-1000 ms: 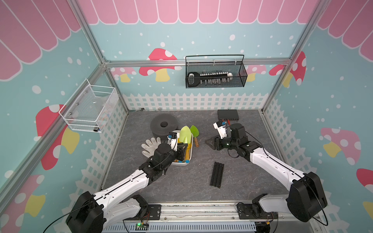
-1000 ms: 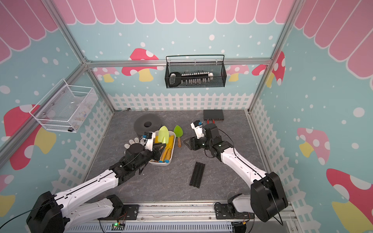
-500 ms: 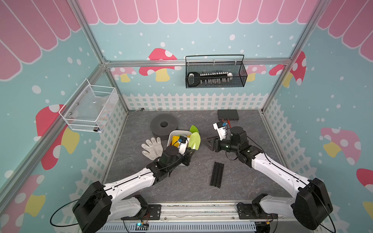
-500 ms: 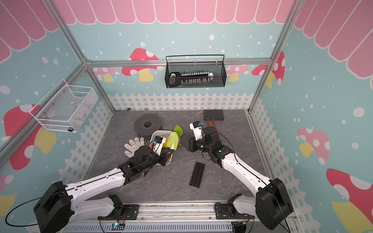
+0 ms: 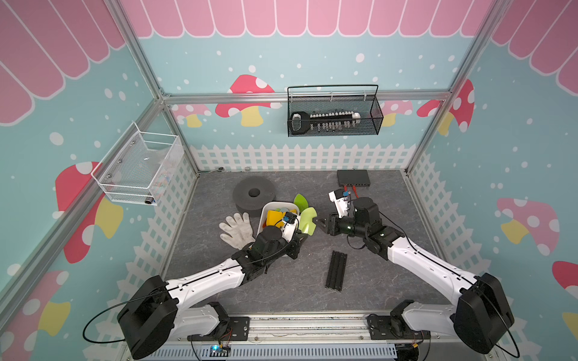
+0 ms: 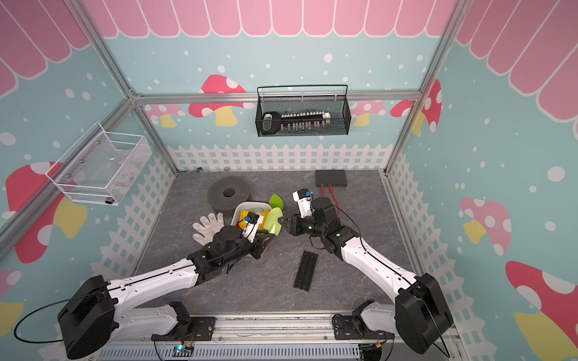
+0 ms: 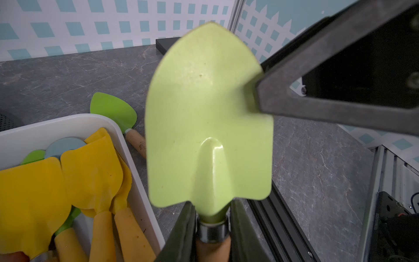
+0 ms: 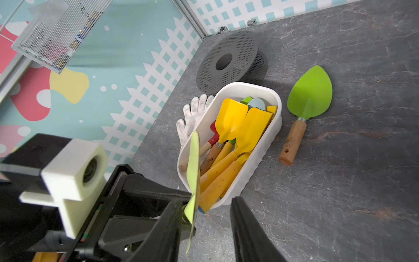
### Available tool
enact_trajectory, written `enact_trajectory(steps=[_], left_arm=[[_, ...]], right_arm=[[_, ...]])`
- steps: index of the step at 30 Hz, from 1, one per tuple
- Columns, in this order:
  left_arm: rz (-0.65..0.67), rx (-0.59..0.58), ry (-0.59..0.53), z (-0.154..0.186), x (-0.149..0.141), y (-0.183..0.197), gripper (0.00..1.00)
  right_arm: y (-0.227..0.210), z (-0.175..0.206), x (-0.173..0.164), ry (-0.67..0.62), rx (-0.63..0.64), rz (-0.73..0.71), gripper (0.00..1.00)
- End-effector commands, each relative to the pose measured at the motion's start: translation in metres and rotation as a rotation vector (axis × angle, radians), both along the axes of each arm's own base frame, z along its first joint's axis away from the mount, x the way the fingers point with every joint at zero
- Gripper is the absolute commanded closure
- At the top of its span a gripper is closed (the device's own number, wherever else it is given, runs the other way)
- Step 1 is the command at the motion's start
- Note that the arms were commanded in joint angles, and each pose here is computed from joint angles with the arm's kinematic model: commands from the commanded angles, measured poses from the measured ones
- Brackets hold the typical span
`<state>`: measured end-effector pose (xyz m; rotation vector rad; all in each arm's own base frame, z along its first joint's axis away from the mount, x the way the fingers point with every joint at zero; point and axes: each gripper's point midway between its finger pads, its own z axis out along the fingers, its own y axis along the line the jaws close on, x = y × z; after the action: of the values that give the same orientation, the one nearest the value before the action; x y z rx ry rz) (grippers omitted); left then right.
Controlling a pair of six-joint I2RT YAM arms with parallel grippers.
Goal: Take the shovel out of the storage box
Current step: Place the shovel at the center of the board.
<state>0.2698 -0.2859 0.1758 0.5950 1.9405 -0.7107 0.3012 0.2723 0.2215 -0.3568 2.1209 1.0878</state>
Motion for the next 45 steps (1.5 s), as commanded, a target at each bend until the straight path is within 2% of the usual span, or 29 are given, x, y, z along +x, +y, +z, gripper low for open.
enact_trajectory(steps=[1, 8, 11, 15, 18, 22, 27, 37, 45], left_arm=[[-0.042, -0.031, -0.05, 0.02, 0.0, -0.012, 1.0], [-0.048, -0.025, -0.034, 0.017, 0.0, -0.016, 0.97], [-0.054, -0.02, -0.025, 0.015, 0.0, -0.017, 0.96], [-0.063, -0.021, -0.017, 0.013, -0.001, -0.019, 0.91], [-0.074, -0.019, -0.008, 0.01, -0.002, -0.021, 0.81], [-0.095, -0.028, -0.003, 0.009, -0.005, -0.024, 0.51], [-0.142, -0.046, 0.024, 0.008, -0.008, -0.025, 0.38], [-0.318, -0.196, 0.18, 0.003, -0.008, -0.027, 0.34], [-0.384, -0.24, 0.213, -0.001, -0.01, -0.027, 0.33]], right_arm=[[0.004, -0.005, 0.002, 0.016, -0.007, -0.005, 0.63], [0.004, -0.006, 0.003, -0.001, -0.036, -0.016, 0.79], [0.002, -0.006, 0.002, -0.01, -0.052, -0.021, 0.9], [0.001, -0.005, 0.003, -0.027, -0.068, -0.021, 1.0], [0.0, -0.004, 0.003, -0.042, -0.087, -0.012, 1.0], [-0.001, 0.003, 0.002, -0.086, -0.112, 0.011, 1.0], [-0.006, 0.013, 0.001, -0.128, -0.127, 0.048, 1.0], [-0.016, 0.023, -0.007, -0.161, -0.13, 0.222, 1.0], [-0.033, 0.033, -0.006, -0.153, -0.113, 0.202, 1.0]])
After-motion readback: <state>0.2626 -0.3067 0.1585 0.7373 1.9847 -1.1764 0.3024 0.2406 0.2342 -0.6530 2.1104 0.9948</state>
